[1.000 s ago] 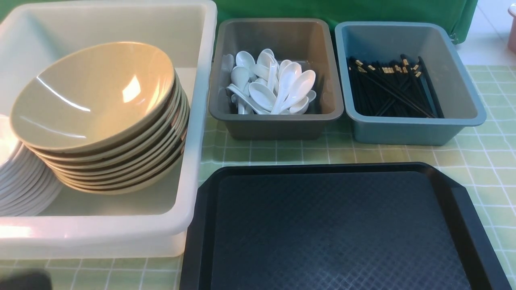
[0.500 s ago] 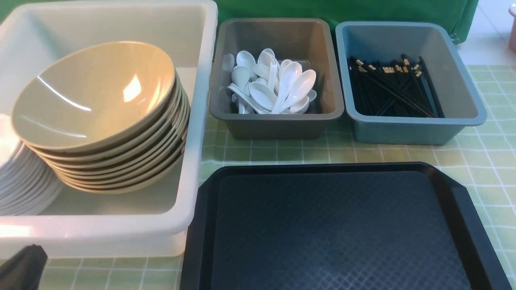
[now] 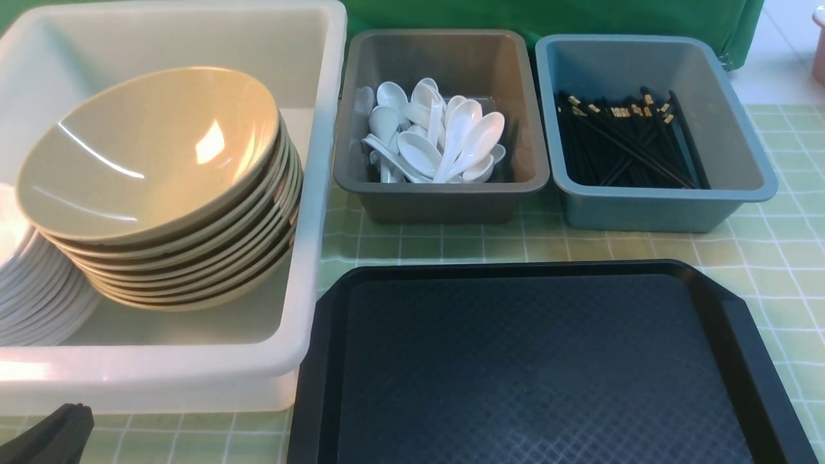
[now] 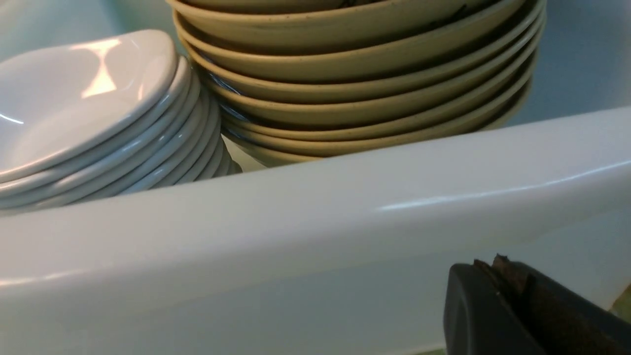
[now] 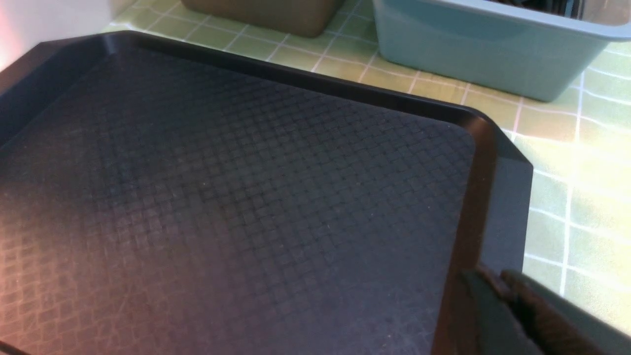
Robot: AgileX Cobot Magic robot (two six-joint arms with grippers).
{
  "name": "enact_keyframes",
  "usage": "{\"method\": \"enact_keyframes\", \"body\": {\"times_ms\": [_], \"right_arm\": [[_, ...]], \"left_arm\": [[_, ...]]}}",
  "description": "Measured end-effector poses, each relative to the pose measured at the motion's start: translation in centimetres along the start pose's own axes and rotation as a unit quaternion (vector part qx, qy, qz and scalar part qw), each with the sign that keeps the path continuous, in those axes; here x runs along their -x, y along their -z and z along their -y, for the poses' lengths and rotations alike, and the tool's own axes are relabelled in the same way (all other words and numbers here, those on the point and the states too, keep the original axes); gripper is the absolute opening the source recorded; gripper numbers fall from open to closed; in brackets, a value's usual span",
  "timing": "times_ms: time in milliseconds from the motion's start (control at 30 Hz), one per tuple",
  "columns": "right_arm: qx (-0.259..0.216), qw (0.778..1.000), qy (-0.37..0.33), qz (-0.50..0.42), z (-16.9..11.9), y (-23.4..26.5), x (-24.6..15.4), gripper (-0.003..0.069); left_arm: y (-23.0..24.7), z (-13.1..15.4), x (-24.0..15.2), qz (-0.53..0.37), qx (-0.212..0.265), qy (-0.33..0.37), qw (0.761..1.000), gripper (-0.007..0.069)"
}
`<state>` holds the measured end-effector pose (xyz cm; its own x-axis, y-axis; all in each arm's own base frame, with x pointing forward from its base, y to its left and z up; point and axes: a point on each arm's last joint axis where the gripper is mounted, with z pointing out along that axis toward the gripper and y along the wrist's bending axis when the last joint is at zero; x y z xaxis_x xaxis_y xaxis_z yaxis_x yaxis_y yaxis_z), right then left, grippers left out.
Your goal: On green table put chopsticks spoon bowls plates into blue grey white boxes.
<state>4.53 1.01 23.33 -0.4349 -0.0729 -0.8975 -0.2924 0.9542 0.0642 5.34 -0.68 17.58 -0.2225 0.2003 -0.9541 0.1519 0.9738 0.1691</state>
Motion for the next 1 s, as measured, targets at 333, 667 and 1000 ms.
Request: {"method": "enact_keyframes", "body": {"times_ms": [333,667,1000], "right_arm": [[0.0,1.0,0.0,0.0,0.0,0.0,0.0,0.0047],[-0.067,0.997,-0.034,0.006,0.7,0.1,0.0,0.0056],[-0.169,0.983,-0.043,0.065,0.8,1.6,-0.4,0.0061]], "left_arm": [[0.0,0.0,0.0,0.0,0.0,0.0,1.0,-0.0001],[0.0,0.0,0.0,0.001,0.0,-0.001,1.0,-0.0001],[0.0,0.0,0.0,0.001,0.0,-0.001,1.0,-0.0001]]}}
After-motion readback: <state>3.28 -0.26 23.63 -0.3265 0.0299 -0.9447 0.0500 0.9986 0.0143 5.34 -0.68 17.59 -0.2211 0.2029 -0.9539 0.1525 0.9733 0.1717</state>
